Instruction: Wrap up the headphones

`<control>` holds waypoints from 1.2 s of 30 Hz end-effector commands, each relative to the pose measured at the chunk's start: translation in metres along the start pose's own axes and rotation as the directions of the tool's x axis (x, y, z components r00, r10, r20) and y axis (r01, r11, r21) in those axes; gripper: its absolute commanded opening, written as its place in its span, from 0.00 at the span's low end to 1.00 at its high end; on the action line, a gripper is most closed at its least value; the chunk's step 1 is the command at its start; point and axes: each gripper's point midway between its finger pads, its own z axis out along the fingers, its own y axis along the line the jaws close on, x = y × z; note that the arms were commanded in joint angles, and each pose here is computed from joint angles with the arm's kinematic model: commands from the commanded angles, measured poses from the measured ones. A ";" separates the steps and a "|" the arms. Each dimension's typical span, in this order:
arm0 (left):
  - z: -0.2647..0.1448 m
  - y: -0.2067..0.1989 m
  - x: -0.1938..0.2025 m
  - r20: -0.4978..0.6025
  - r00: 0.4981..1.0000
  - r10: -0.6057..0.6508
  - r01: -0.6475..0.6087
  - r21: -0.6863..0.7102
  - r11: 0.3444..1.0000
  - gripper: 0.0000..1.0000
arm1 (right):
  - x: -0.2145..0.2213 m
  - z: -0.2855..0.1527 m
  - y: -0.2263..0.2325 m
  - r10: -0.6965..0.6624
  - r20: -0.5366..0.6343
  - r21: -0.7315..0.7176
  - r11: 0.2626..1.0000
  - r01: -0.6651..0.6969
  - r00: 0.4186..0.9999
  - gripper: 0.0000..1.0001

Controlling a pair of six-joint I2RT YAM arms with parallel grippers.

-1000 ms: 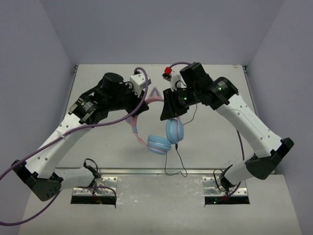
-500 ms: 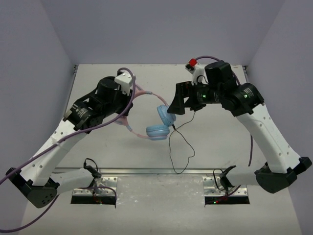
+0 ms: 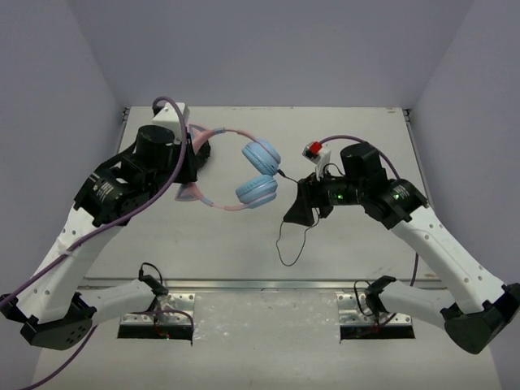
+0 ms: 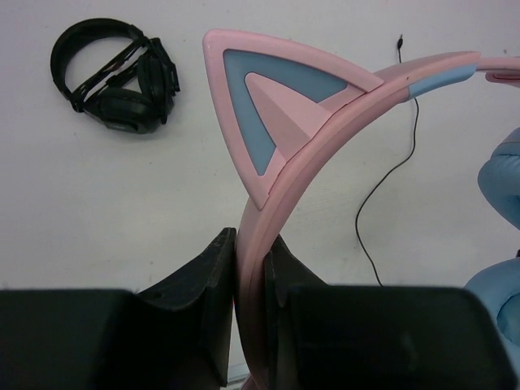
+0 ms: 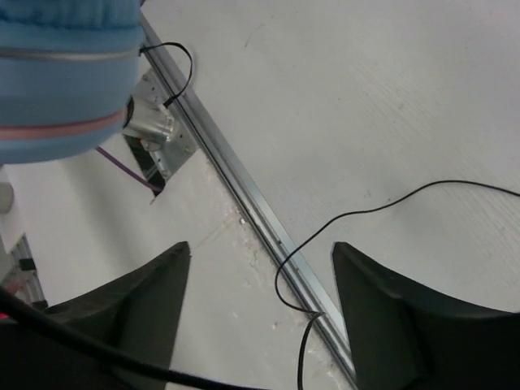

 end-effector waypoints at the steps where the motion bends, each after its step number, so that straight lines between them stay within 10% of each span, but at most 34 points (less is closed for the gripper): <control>1: -0.019 -0.001 -0.037 0.117 0.981 -0.155 0.155 0.003 0.988 0.00 | -0.023 0.008 0.008 -0.093 0.097 -0.068 0.993 0.100 0.991 0.66; 8: -0.024 0.024 -0.046 0.171 0.962 -0.211 0.235 -0.136 0.962 0.00 | -0.016 0.018 0.017 0.003 0.174 -0.159 0.987 0.025 0.985 0.04; 13: -0.027 0.040 -0.051 0.213 0.957 -0.196 0.242 -0.216 0.946 0.00 | -0.008 0.014 0.017 0.034 0.176 -0.157 0.988 -0.006 0.984 0.24; 16: -0.027 0.041 -0.053 0.222 0.957 -0.185 0.234 -0.221 0.947 0.00 | -0.008 0.012 0.022 0.052 0.188 -0.180 0.984 -0.017 0.981 0.02; 25: -0.005 0.047 -0.028 0.196 0.980 -0.028 0.075 -0.239 0.968 0.00 | -0.058 -0.041 0.000 -0.092 0.259 0.160 0.986 0.052 0.962 0.01; 30: 0.028 -0.014 0.027 0.113 0.992 0.056 -0.070 0.130 0.989 0.00 | -0.105 -0.080 -0.003 -0.286 0.281 0.334 0.924 0.186 0.916 0.01; 36: 0.025 -0.068 0.064 0.073 0.984 0.163 -0.178 0.463 0.868 0.00 | -0.100 -0.062 0.031 -0.317 0.150 0.105 0.947 0.304 0.936 0.01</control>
